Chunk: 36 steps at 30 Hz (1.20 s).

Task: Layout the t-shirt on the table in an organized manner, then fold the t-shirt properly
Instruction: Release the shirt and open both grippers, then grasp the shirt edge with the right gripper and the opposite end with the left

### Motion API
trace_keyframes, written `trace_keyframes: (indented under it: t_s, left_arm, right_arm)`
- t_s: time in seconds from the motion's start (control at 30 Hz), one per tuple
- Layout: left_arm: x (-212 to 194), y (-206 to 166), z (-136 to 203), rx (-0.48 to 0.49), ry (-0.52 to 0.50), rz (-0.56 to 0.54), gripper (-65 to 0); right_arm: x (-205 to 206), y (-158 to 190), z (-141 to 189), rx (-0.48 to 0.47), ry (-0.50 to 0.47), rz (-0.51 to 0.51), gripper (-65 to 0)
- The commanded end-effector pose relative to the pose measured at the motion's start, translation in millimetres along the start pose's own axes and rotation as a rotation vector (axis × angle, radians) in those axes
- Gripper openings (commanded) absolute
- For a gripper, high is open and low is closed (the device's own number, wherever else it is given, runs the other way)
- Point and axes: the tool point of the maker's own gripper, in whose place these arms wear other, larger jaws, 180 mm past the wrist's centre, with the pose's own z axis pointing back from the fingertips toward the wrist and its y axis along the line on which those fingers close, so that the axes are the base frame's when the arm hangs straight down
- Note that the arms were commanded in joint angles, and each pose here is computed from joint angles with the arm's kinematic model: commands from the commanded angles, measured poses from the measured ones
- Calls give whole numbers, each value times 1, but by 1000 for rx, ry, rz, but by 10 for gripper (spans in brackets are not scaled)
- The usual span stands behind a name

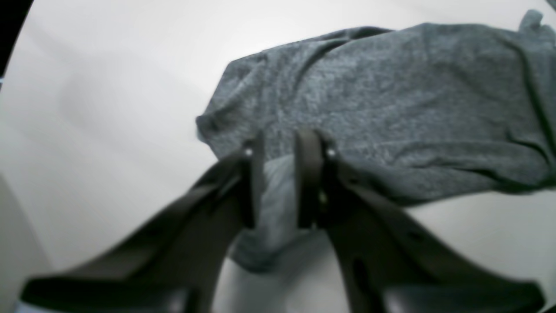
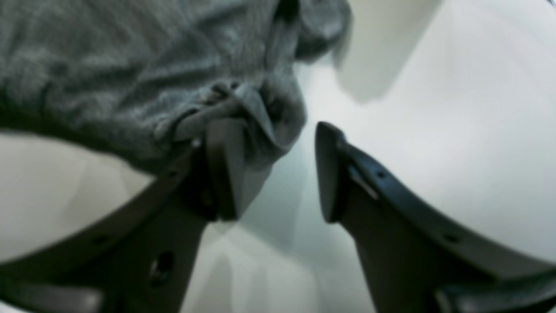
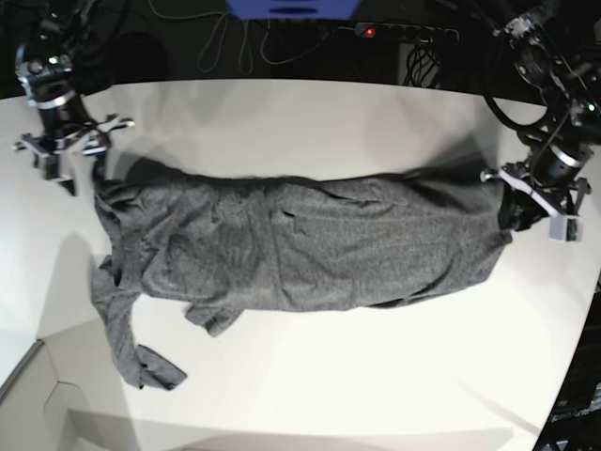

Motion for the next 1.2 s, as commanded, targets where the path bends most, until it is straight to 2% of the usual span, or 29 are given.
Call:
trace_keyframes:
  t_s: [0.0, 0.13, 0.2, 0.27, 0.33, 0.43, 0.6, 0.83, 1.0, 1.17]
  left_arm:
    - [11, -1, 5, -16, -46, -7, -474]
    - [15, 9, 19, -11, -104, 54, -403]
    - [18, 25, 28, 25, -136, 94, -387]
    - [18, 43, 33, 74, -154, 127, -384]
    - [19, 60, 31, 104, -175, 177, -384]
    - [12, 83, 25, 145, -143, 203, -384]
    - [-3, 96, 12, 165, -90, 240, -384]
    - [-2, 95, 7, 167, -89, 245, -384]
    - [-5, 95, 8, 168, -83, 245, -384]
    - [-5, 97, 9, 174, -78, 238, -384]
  right_arm:
    - [11, -16, 6, -62, -46, -18, -348]
    - [15, -56, 17, -220, -80, -84, -323]
    - [14, -63, 21, -250, -83, -100, -319]
    - [12, -58, 20, -236, -77, -102, -317]
    - [12, -40, 16, -184, -70, -95, -317]
    - [16, 14, 10, -21, -64, -64, -317]
    - [24, 99, 2, 189, -79, -107, -317]
    - [-7, 186, -14, 411, 79, -155, -317]
    - [-30, 221, -28, 488, 149, -210, -317]
    - [-30, 226, -50, 501, 158, -231, -317]
